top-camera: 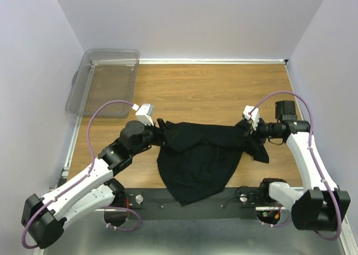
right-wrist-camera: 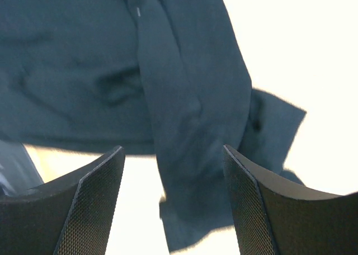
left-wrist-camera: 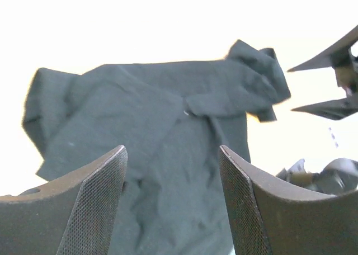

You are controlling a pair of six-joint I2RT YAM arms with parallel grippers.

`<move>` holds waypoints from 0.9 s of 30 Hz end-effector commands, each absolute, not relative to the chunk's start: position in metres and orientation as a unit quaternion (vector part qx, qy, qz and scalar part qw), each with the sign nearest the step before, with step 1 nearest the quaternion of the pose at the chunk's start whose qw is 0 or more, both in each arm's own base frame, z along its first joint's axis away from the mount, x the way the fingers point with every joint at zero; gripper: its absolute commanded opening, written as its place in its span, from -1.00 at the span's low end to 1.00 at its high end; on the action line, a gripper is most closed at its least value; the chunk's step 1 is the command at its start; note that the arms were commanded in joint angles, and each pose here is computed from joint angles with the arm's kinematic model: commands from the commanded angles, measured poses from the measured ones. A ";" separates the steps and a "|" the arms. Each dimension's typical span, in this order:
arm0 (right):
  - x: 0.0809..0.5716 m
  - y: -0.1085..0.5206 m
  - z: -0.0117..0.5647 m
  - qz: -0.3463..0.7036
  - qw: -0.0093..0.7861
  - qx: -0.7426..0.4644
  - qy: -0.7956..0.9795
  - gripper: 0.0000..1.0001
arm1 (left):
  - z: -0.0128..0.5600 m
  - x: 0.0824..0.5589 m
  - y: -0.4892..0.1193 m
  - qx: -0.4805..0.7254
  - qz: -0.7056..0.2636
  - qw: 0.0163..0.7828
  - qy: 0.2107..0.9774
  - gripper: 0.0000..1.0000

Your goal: Fold and stack the t-shirts

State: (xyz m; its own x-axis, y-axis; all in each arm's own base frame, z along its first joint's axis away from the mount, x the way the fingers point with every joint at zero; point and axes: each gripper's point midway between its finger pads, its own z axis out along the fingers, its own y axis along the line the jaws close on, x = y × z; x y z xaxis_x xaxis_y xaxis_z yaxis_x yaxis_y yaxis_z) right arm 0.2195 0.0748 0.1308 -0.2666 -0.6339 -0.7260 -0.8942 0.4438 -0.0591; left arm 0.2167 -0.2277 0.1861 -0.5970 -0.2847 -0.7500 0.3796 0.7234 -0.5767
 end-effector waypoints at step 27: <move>0.240 0.090 0.123 0.258 0.347 -0.398 0.810 0.57 | 0.057 0.265 -0.167 -0.240 -0.291 0.355 0.855 0.23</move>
State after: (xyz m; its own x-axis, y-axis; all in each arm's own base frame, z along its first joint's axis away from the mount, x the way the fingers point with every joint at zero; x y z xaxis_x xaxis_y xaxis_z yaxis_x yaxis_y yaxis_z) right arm 0.2391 0.0914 0.1273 -0.4341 -0.4680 -0.7698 -0.8290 0.5420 0.1380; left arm 0.2547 -0.1544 0.0443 -0.6234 -0.6403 -0.4488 -0.2890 0.7220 -0.6286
